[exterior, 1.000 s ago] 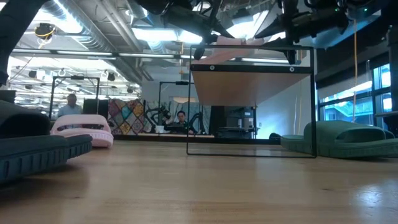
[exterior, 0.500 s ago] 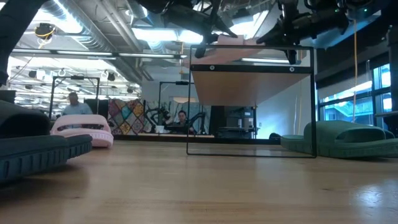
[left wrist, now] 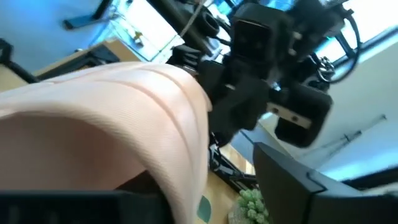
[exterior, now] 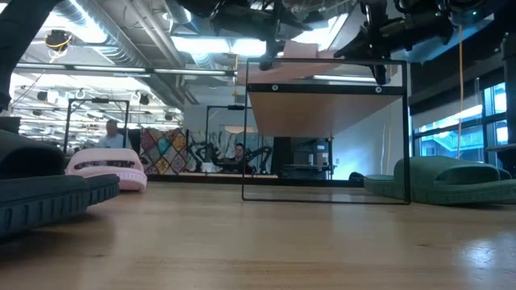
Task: Pick and place slides into the shelf
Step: Put the right pink slide on the shelf
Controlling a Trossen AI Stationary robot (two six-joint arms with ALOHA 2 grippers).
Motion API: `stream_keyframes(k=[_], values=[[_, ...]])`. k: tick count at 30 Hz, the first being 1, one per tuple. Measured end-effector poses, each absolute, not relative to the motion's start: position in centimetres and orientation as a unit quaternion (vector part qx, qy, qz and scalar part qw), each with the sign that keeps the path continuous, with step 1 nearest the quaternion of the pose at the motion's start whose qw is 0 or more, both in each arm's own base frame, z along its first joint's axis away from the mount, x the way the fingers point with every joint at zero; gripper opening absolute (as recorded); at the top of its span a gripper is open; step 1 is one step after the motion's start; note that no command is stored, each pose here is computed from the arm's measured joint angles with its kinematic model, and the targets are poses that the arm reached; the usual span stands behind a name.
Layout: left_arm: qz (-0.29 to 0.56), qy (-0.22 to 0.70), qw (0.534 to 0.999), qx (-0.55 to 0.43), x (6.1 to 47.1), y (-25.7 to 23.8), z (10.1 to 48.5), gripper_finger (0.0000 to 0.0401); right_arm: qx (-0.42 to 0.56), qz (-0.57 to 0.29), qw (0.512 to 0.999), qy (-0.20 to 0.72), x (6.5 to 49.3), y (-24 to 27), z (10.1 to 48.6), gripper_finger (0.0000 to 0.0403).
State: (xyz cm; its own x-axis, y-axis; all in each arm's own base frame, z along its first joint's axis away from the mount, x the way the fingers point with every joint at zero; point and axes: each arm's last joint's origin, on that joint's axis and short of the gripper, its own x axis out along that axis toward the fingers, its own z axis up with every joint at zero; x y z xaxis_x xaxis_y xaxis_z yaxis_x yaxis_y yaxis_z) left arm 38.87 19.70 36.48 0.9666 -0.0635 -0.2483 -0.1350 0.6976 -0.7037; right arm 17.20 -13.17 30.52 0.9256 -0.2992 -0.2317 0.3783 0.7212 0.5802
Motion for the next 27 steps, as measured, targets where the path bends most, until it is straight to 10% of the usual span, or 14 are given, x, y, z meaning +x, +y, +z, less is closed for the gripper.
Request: stream_keyframes(k=[27], values=[[0.051, 0.240, 0.906, -0.344, 34.6, 18.3, 37.6, 0.0197, 0.376, -0.178, 0.907, 0.067, 15.2, -14.5, 30.3, 0.0047]])
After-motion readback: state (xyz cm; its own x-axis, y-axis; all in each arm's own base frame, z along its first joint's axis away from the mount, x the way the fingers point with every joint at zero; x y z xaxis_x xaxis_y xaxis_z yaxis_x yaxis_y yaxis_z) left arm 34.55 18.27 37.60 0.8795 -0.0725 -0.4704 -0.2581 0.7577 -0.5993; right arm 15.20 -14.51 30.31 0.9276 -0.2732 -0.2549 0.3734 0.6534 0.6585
